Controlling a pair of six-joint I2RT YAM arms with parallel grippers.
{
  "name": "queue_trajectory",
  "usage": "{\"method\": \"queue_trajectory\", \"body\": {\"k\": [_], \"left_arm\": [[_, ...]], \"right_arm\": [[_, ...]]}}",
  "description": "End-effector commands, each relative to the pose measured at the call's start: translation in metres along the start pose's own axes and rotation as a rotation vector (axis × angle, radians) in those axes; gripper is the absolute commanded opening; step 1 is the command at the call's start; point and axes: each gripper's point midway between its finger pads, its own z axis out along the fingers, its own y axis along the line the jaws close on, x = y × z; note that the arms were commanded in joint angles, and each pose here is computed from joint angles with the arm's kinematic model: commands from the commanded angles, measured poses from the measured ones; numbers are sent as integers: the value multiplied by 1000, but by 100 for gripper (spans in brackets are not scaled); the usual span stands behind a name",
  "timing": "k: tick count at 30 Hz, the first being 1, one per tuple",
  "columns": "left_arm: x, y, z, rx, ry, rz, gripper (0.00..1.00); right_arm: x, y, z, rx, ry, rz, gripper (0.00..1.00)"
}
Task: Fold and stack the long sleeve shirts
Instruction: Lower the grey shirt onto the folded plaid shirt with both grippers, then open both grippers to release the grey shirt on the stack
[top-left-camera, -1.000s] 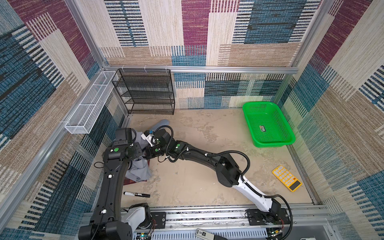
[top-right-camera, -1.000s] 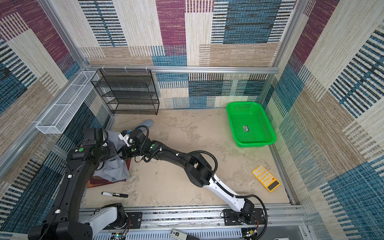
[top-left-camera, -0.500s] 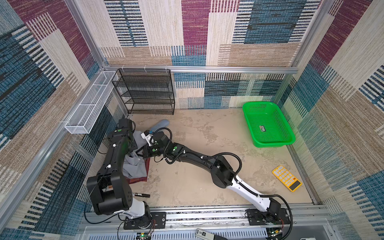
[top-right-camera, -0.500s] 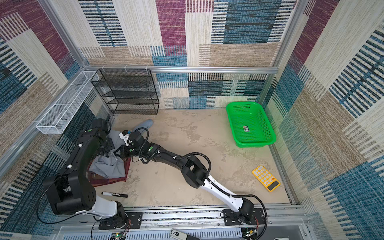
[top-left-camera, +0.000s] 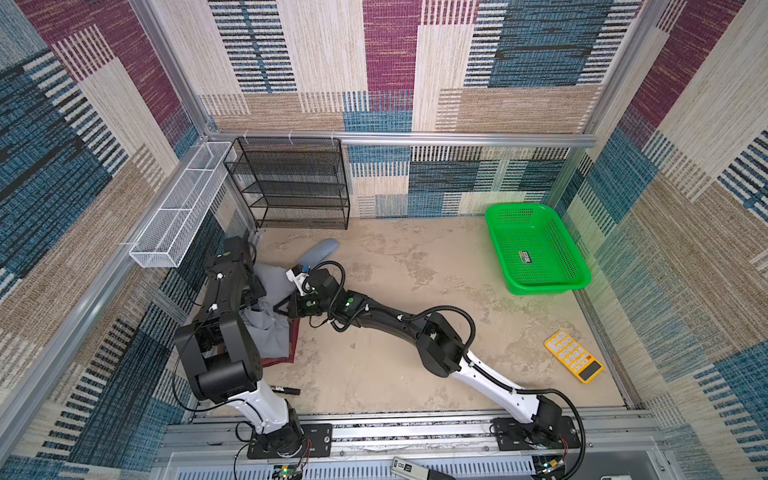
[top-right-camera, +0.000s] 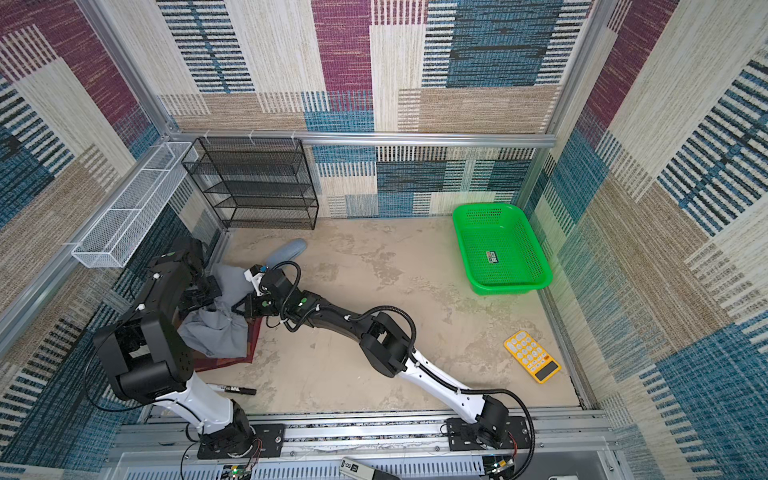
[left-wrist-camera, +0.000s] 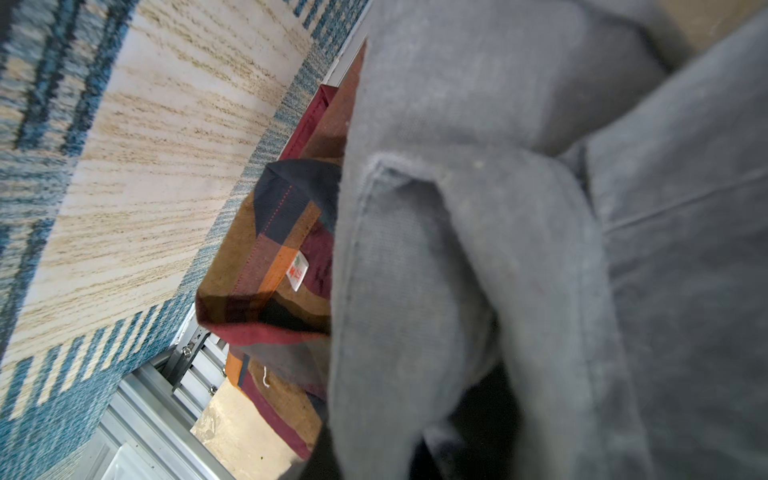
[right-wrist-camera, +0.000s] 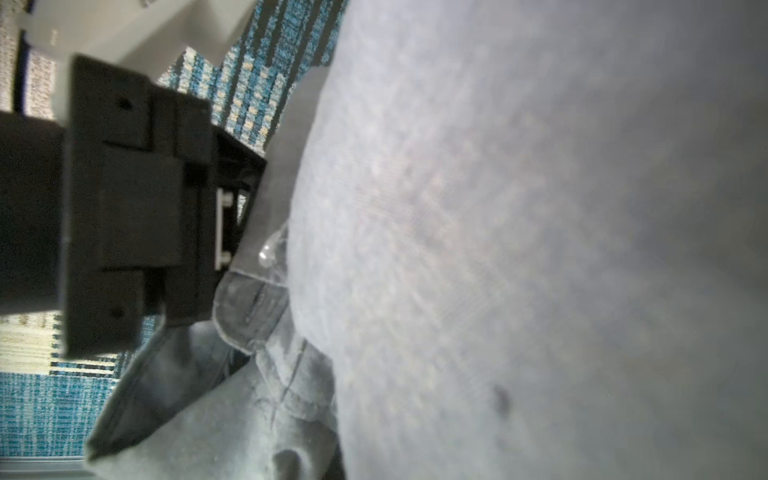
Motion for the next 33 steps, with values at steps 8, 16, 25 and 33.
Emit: {"method": "queue_trajectory", "body": {"k": [8, 16, 25, 33], "left_arm": [[-11, 2, -54, 141, -119, -112, 100], [11, 4, -107, 290, -250, -186, 100], [28, -12, -151, 436, -408, -134, 100], [43, -34, -181, 588, -512, -54, 100]], "right_arm": [[-9, 4, 1, -12, -41, -10, 10], [-17, 20, -8, 11, -43, -63, 57], [-60, 57, -64, 251, -119, -268, 80], [-68, 54, -171, 571, -210, -367, 82]]}}
